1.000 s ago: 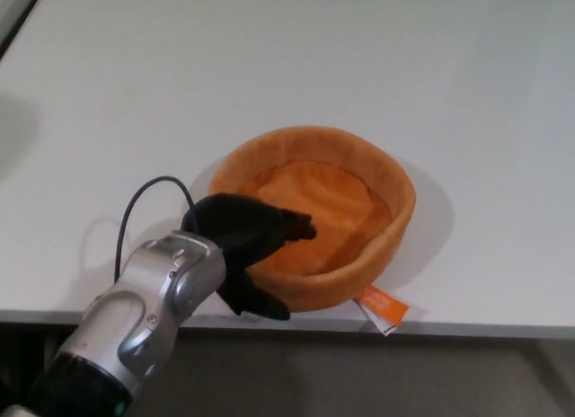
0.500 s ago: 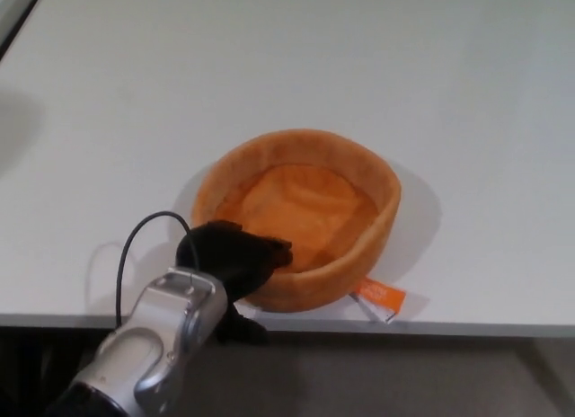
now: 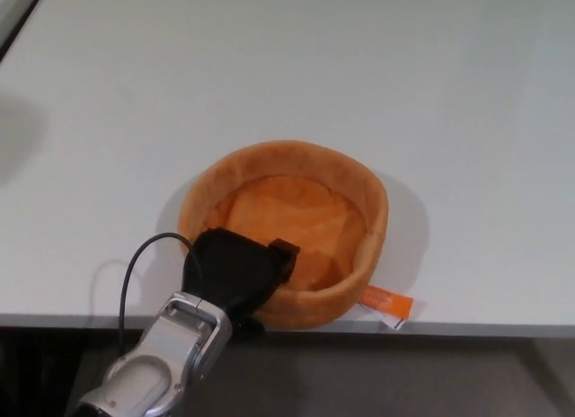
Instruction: A soft plate is kept in the center of the table close to the robot and the robot uses its left hand to pick up the plate, turns it upside down and places it back on the table
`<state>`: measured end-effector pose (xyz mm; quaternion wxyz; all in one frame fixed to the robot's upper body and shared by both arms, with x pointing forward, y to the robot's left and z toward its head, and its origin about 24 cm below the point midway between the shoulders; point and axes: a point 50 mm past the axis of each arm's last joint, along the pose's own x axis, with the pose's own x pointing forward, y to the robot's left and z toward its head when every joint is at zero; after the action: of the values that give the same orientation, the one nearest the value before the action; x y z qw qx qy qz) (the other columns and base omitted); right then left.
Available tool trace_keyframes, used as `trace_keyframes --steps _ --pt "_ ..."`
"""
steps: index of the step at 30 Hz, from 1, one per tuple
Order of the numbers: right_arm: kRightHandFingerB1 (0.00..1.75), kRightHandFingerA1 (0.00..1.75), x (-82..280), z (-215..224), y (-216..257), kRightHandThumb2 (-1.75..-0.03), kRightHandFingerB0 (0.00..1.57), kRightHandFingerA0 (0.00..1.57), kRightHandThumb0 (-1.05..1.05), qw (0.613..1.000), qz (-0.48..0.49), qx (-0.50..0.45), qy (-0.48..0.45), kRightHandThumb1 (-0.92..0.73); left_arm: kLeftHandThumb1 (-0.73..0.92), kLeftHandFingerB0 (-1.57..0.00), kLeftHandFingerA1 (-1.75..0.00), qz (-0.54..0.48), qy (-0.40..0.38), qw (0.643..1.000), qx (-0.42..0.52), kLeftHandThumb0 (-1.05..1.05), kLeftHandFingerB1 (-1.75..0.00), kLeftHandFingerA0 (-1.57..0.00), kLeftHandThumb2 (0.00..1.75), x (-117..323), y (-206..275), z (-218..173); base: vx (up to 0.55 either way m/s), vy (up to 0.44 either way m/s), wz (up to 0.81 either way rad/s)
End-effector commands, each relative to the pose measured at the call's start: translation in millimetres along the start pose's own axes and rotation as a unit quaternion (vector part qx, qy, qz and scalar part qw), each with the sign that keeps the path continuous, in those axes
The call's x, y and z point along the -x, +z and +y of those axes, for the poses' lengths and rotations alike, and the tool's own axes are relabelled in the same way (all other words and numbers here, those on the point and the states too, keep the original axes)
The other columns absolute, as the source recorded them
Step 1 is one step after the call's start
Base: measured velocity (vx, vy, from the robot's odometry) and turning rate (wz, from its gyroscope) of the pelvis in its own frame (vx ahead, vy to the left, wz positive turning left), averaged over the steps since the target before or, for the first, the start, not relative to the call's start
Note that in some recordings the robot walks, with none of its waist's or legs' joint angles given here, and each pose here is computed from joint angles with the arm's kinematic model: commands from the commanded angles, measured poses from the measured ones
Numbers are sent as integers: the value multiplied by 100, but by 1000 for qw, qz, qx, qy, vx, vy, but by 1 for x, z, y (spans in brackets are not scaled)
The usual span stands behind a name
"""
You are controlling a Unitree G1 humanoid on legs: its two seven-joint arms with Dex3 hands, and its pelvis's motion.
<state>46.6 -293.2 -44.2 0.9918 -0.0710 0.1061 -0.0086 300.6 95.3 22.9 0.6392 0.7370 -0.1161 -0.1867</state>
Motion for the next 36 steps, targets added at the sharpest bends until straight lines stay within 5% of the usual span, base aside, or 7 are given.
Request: trace_keyframes --steps 1,16,18,19,21,25,36 --pt "35 41 2 -5 -1 -65 47 70 -57 1000 20 7 1 -79 35 -95 -142 4 -62 998 -15 -41 -124 -120 79 14 -5 -27 0 0 0" --pt "35 41 0 -7 -3 -65 46 70 -56 1000 28 8 5 -79 62 -62 -175 -130 -164 962 175 -26 -157 -74 55 17 37 -2 0 0 0" --pt "34 41 -1 -9 -4 -66 45 69 -56 999 30 12 4 -79 60 -67 -169 -147 -161 960 176 -26 -146 -76 56 18 43 2 0 0 0" --pt "35 41 0 -9 -3 -65 46 71 -54 1000 26 15 4 -79 45 -81 -116 -173 -165 954 182 -41 -84 -92 84 20 57 9 0 0 0" --pt "34 42 1 -8 -2 -65 45 72 -54 1000 24 15 6 -79 58 -84 -132 -188 -173 949 188 -32 -80 -87 58 22 67 13 0 0 0" --pt "34 41 5 -7 -3 -65 42 70 -57 999 35 19 10 -78 60 -77 -171 -237 -168 934 210 -27 -138 -85 58 31 92 20 0 0 0" --pt "34 42 3 -6 0 -64 42 74 -53 999 27 24 19 -75 56 -74 -175 -336 -173 841 387 -38 -175 -94 57 42 140 48 0 0 0"
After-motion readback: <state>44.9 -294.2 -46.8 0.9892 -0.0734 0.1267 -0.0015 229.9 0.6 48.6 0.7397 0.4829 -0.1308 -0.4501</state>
